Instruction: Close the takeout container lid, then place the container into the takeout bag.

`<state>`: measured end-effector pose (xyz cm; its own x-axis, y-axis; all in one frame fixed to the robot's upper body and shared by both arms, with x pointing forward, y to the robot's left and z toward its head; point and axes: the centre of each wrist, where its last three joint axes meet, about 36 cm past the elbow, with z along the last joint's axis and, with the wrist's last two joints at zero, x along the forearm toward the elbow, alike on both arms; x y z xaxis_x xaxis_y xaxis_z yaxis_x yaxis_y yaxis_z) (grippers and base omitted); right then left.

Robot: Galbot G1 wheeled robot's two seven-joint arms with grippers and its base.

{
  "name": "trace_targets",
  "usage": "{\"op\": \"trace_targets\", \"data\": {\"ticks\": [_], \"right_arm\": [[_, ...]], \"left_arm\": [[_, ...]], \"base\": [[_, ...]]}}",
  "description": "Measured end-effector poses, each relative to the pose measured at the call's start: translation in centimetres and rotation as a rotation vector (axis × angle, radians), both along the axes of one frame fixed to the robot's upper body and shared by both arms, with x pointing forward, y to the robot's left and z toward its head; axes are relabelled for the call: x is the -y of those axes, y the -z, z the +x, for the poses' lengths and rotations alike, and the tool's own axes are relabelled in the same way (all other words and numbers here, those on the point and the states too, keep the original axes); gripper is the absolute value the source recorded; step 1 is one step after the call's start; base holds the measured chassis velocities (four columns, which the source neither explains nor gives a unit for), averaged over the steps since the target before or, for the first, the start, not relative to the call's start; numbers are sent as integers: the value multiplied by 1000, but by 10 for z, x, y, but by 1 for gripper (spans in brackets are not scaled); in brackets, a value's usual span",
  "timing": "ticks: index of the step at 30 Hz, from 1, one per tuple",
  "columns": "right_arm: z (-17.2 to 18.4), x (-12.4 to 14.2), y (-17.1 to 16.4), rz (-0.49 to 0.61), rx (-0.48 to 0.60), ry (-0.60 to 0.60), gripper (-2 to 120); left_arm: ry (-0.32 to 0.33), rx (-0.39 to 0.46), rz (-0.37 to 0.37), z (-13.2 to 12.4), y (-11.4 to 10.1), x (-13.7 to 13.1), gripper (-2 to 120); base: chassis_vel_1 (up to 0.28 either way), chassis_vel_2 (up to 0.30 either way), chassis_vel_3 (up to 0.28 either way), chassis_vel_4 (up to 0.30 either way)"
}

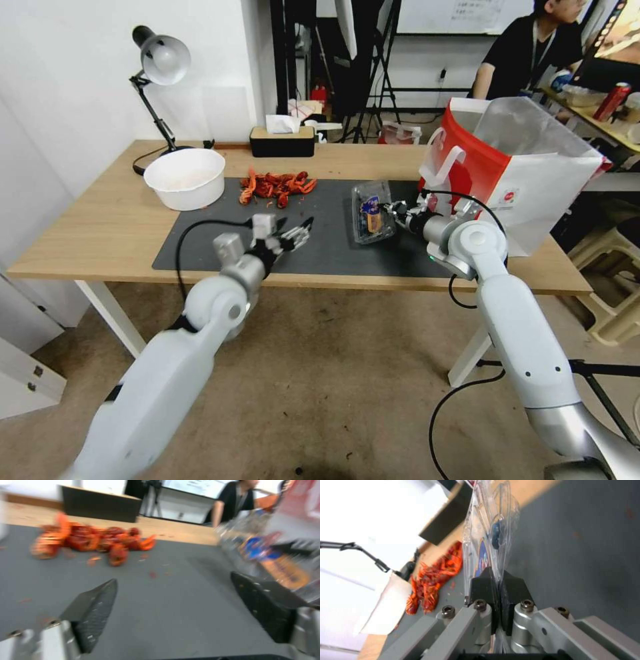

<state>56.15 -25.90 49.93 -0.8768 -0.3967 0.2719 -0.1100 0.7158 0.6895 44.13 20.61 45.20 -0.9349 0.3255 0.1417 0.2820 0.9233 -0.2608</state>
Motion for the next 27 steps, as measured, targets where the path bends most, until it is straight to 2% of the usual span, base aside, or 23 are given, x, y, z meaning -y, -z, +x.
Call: {"op": "trace_targets", "data": {"ticks": [4,6,8,12,14,15,16,19,21,23,24,27], "right_arm": [[-8,-13,7,-98,188,-26,0],[-9,-15,8,-111,222,-27,0],[-12,-24,11,-158,340,-21,0],[-14,-29,11,-187,414,-11,0],[-14,-35,9,-247,544,18,0],[-14,-35,9,-247,544,18,0],[-13,-37,7,-267,602,32,0],[-12,-40,-8,-269,698,64,0],[-11,-41,-13,-266,711,73,0],[-7,-41,-35,-245,764,123,0],[-7,-41,-35,-245,764,123,0],[0,-34,-67,-226,805,203,0]], "left_arm": [[-70,-2,58,-29,4,-7,99],[-81,-4,63,-34,6,-9,99],[-104,-14,63,-46,11,-12,100],[-117,-25,62,-55,17,-14,100],[-128,-34,55,-64,20,-15,100],[-128,-34,55,-64,20,-15,100],[-132,-32,51,-66,19,-16,100],[-138,-32,45,-72,17,-19,100],[-139,-33,45,-73,18,-19,100],[-145,-37,42,-78,19,-21,100],[-145,-37,42,-78,19,-21,100],[-156,-37,39,-82,18,-25,100]], "base": [[0,0,0,0],[0,0,0,0],[0,0,0,0],[0,0,0,0],[0,0,0,0],[0,0,0,0],[0,0,0,0],[0,0,0,0],[0,0,0,0],[0,0,0,0],[0,0,0,0],[0,0,0,0]]}}
